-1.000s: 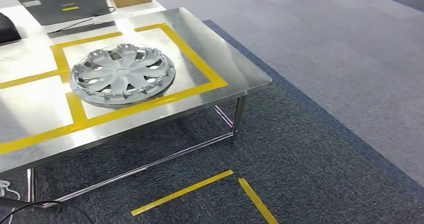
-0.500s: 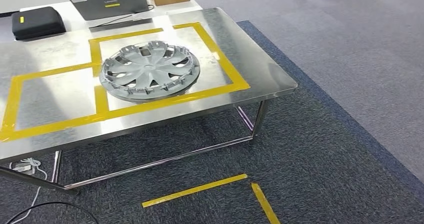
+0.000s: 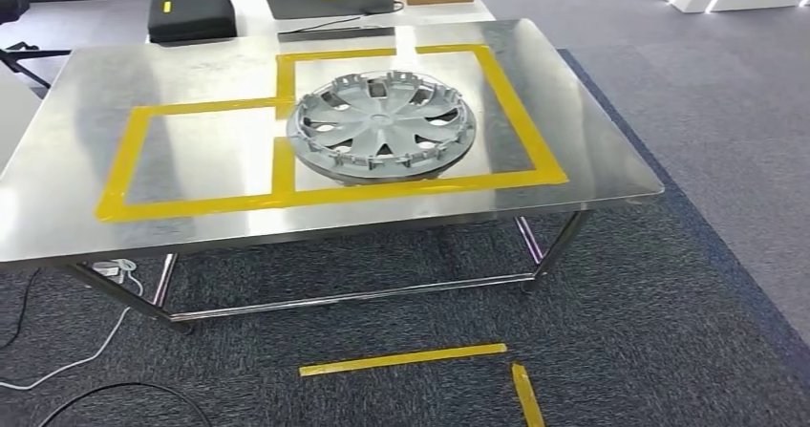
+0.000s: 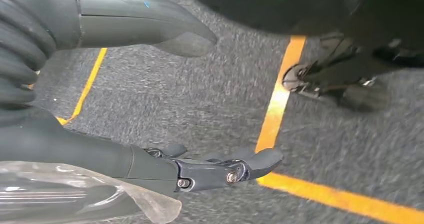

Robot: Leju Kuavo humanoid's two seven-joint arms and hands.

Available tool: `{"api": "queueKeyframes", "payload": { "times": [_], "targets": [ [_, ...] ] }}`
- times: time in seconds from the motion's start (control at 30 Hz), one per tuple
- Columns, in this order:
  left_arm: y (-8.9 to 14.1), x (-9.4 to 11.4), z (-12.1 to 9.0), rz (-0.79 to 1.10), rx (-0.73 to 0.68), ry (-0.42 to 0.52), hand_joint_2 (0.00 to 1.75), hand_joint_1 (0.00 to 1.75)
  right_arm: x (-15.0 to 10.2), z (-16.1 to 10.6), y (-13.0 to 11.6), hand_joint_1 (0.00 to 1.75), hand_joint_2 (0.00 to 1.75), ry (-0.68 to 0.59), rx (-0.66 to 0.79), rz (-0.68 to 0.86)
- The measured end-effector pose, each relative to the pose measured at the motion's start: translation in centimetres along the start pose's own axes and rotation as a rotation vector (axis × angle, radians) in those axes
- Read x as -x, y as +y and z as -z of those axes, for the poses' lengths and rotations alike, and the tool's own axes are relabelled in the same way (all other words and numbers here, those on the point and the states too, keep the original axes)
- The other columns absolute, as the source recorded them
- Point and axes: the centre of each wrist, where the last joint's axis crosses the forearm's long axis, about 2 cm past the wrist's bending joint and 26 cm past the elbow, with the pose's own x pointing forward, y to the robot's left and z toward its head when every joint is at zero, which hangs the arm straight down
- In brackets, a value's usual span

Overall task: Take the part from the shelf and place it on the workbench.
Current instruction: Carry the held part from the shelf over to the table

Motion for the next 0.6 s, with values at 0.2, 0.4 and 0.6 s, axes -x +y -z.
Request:
{"api": "queueKeyframes", "payload": {
  "times": [0.2,0.4,0.6],
  "targets": [
    [0.12,-0.08,-0.07,0.043,0.039,-0.042,1.75,1.75,-0.6,0.18,0.91,0.0,1.75,-0.016,-0.005,0.007],
    [-0.32,-0.44,-0.15,0.049,0.065,-0.035,1.75,1.75,-0.71,0.19,0.76,0.0,1.75,-0.033,0.033,0.046],
    [-0.49,-0.52,-0.17,0.044,0.066,-0.033,1.75,1.75,-0.72,0.2,0.8,0.0,1.75,-0.034,0.037,0.057]
  ]
}}
